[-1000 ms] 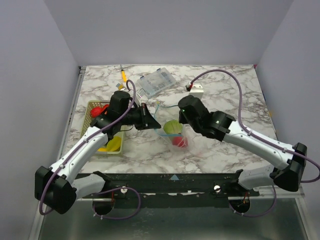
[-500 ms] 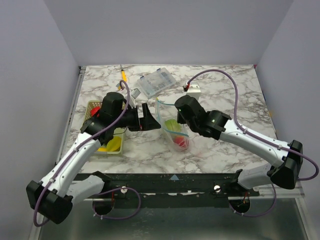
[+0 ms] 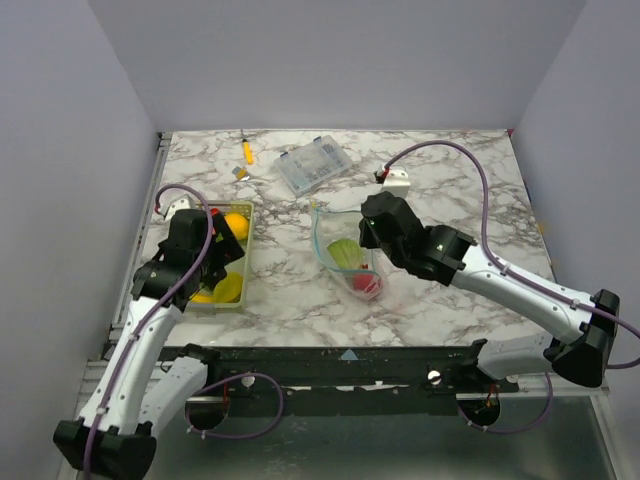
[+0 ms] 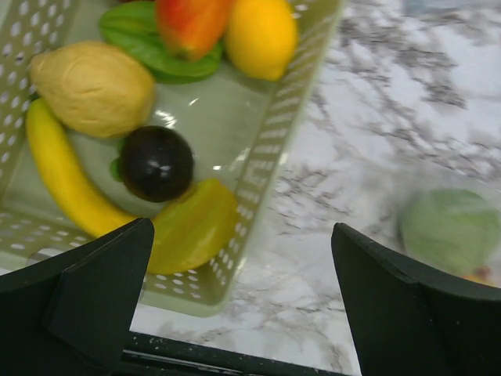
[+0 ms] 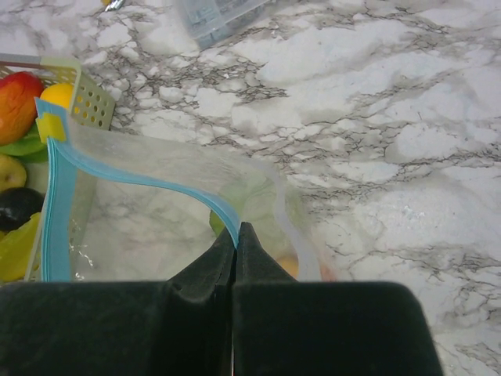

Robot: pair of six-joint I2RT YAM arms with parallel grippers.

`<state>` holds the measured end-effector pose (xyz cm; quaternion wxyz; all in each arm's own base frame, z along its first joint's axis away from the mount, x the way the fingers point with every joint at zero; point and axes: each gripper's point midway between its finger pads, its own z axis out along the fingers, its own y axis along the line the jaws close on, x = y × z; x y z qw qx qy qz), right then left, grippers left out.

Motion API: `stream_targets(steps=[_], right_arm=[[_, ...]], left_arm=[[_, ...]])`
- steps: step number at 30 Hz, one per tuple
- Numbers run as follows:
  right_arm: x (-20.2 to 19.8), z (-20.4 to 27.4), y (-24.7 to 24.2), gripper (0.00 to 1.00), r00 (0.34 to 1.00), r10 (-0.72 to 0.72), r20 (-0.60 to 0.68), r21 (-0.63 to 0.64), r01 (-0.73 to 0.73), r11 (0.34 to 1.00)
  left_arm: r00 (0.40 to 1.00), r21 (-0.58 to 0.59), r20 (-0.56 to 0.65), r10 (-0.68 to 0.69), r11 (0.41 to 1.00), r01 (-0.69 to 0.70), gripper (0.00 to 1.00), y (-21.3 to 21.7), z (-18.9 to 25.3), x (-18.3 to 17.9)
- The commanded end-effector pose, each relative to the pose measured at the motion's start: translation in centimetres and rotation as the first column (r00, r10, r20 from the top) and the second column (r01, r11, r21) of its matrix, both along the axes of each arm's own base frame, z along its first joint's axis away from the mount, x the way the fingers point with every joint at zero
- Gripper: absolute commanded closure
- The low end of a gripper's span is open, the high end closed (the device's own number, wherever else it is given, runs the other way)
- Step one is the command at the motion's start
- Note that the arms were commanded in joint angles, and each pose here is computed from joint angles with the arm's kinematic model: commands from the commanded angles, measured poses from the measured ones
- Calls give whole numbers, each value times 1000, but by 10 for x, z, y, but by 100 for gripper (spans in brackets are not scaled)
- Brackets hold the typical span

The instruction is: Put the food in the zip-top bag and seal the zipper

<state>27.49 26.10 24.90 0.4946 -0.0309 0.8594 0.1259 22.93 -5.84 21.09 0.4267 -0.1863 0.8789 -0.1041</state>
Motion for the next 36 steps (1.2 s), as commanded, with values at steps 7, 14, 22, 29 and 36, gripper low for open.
stream_targets(steps=[7,14,22,29,36], right_arm=[[-4,17,-7,99,999,9,38,57,-11,998],[-4,19,0,99,999,27,36,73,-30,997],[-4,19,2,99,999,31,35,77,-34,996],[-4,20,4,99,999,36,32,83,-39,996],[-3,20,4,99,999,32,30,82,-35,996]], left_arm=[[863,-102,-360,356,904,-415,2,56,-103,8],[796,-140,-471,381,858,-494,8,55,-141,14],[748,-92,-489,448,826,-556,26,68,-161,20],[749,-60,-434,502,813,-579,61,80,-150,16],[867,-81,-213,450,876,-475,85,75,-87,21]])
